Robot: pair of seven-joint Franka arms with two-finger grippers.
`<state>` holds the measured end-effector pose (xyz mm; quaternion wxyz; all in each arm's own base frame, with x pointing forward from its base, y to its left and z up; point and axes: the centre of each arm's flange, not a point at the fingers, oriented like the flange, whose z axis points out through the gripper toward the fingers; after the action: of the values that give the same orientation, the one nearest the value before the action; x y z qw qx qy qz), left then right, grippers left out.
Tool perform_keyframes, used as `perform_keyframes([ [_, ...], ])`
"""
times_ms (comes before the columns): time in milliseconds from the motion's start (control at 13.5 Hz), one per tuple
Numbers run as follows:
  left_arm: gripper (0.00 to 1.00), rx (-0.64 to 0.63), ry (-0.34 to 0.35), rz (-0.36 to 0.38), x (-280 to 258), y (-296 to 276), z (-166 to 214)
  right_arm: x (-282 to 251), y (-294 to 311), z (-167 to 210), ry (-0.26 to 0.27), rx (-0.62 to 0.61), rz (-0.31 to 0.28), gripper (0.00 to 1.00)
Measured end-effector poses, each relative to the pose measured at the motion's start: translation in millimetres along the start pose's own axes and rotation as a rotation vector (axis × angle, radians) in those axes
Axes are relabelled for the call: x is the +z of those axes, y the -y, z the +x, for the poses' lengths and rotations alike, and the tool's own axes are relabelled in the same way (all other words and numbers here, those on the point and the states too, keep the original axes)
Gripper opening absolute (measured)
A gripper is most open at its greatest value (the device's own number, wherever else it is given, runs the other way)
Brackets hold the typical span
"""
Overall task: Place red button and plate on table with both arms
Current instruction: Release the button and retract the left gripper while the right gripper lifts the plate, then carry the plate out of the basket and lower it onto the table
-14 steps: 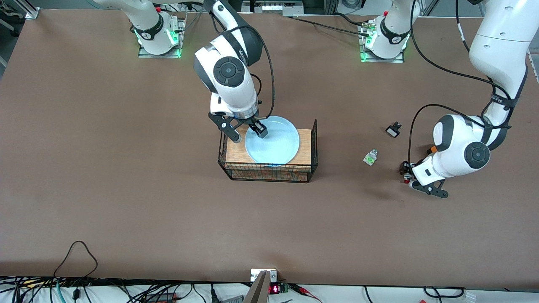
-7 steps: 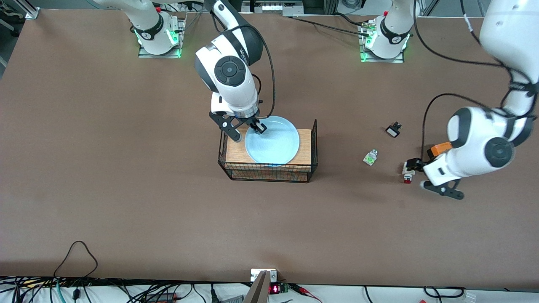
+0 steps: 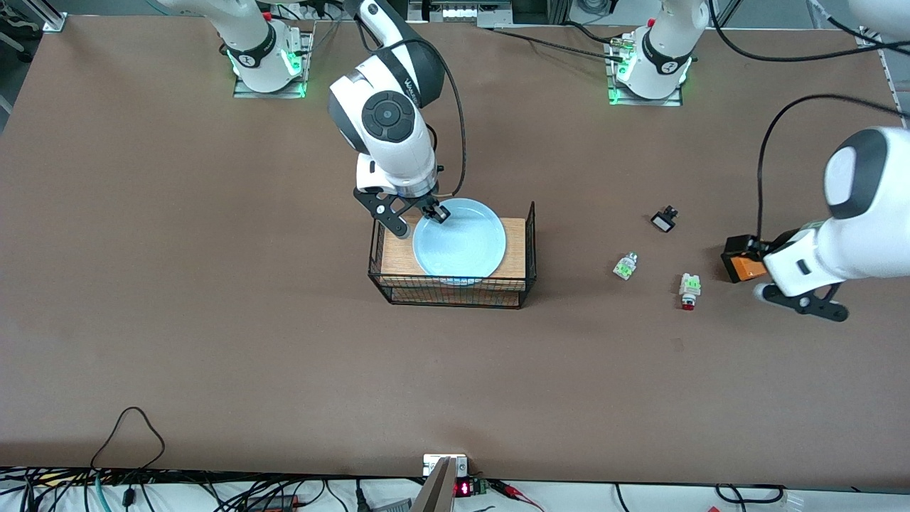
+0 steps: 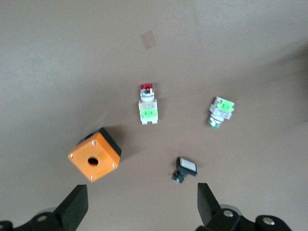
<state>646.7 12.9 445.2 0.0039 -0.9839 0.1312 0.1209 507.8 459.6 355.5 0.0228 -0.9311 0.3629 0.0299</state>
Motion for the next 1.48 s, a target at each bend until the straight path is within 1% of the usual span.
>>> perform_keyframes([
  [148, 1.00, -0.027, 0.005, -0.003, -36.9, -9.7, -9.0, -0.3, -0.2, 1.3, -0.001, -0.010, 0.000, 0.03],
  [295, 1.00, -0.080, 0.013, -0.006, -67.6, -25.8, -19.0, -4.7, -0.1, 0.5, -0.001, -0.012, 0.007, 0.03],
  [369, 1.00, -0.101, 0.016, -0.007, -76.2, -33.4, -21.8, -11.4, 0.3, -0.7, -0.002, -0.015, 0.017, 0.03],
  [517, 1.00, -0.125, 0.012, -0.005, -83.9, -38.8, -24.0, -41.8, -0.9, -4.2, -0.003, -0.020, 0.056, 0.03],
  [664, 1.00, -0.150, -0.032, 0.018, -96.6, -38.5, -29.6, -79.7, -6.3, -6.1, -0.003, -0.025, 0.098, 0.03],
  [738, 1.00, -0.168, -0.075, 0.017, -103.7, -39.0, -34.0, -96.6, -10.1, -6.5, -0.003, -0.035, 0.112, 0.03],
  [886, 1.00, -0.213, -0.163, -0.015, -111.3, -35.1, -52.6, -129.3, -19.2, -0.1, 0.001, -0.052, 0.143, 0.03],
  [960, 1.00, -0.233, -0.193, -0.017, -111.3, -31.8, -66.0, -145.6, -25.5, 9.6, 0.012, -0.055, 0.157, 0.03],
  [1034, 1.00, -0.243, -0.211, -0.014, -110.4, -32.8, -79.7, -160.1, -33.9, 23.6, 0.022, -0.063, 0.159, 0.03],
  [1181, 1.00, -0.237, -0.220, -0.002, -108.5, -45.5, -103.7, -182.6, -56.7, 64.5, 0.037, -0.118, 0.138, 0.03],
  [1329, 1.00, -0.220, -0.218, 0.026, -108.0, -57.9, -117.5, -196.1, -82.4, 118.1, 0.054, -0.181, 0.125, 0.03],
  [1477, 1.00, -0.215, -0.214, 0.039, -107.7, -61.0, -121.6, -199.3, -113.5, 177.3, 0.072, -0.269, 0.099, 0.03],
])
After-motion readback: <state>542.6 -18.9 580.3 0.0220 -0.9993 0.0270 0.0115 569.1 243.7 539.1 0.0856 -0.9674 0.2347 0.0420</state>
